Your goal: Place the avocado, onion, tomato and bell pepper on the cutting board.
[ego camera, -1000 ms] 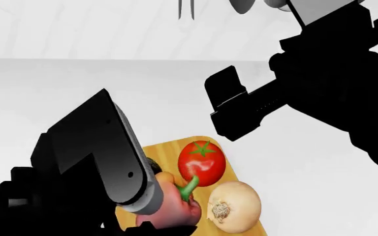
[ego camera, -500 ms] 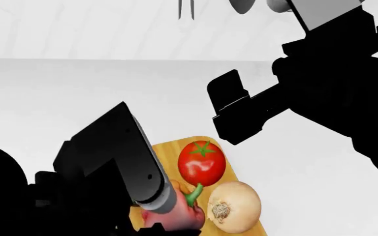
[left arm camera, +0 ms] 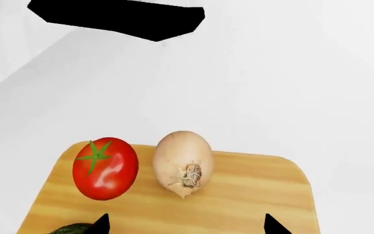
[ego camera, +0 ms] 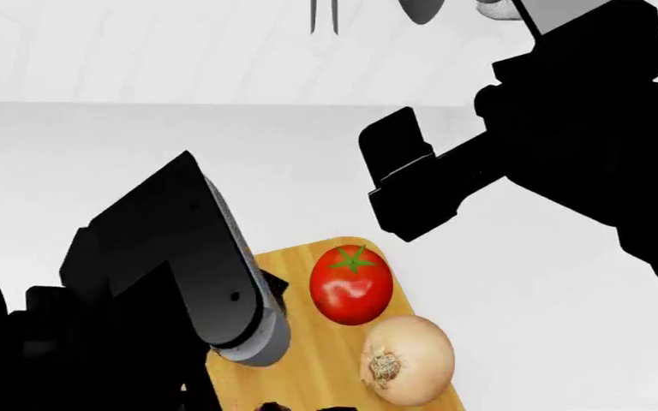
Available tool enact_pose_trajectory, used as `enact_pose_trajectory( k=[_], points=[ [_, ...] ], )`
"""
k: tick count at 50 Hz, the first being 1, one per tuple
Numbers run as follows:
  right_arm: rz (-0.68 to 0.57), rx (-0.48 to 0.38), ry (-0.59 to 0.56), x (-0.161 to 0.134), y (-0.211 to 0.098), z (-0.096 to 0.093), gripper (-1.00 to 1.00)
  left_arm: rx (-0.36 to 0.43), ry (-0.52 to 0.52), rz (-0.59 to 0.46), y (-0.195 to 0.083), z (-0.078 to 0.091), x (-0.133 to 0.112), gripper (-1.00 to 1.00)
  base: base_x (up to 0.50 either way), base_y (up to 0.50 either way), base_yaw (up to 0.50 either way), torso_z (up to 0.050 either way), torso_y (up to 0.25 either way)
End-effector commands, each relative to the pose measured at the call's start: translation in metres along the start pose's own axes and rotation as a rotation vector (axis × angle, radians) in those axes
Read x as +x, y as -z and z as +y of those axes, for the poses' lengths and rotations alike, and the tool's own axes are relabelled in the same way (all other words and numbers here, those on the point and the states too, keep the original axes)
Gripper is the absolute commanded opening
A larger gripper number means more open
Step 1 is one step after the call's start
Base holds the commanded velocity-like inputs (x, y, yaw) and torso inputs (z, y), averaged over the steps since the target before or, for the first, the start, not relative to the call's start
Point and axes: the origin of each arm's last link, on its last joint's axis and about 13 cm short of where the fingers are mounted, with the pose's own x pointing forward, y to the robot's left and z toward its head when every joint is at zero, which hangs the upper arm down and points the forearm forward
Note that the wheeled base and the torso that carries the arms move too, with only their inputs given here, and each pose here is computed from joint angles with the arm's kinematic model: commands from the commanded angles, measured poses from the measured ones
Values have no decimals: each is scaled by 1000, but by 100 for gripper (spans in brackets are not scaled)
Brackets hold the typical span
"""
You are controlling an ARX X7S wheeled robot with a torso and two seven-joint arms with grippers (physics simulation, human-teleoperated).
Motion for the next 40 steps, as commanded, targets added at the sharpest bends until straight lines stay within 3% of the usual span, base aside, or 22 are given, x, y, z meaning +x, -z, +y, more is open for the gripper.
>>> enact_pose_trajectory(
  k=[1,14,27,40],
  points=[
    [-6,-3,4,-3,-2,1,100,34,-20,-51,-11,-12,-25,100,0,0,0,0,0],
    [-11,-4,9,-7,-4,2,100,56,-65,-117,-21,-19,-53,100,0,0,0,0,0],
    [-15,1,11,-9,-2,2,100,49,-138,-124,-15,-22,-77,100,0,0,0,0,0],
    [-26,-1,19,-15,-3,2,100,31,-222,-206,-12,-30,-108,100,0,0,0,0,0]
  ],
)
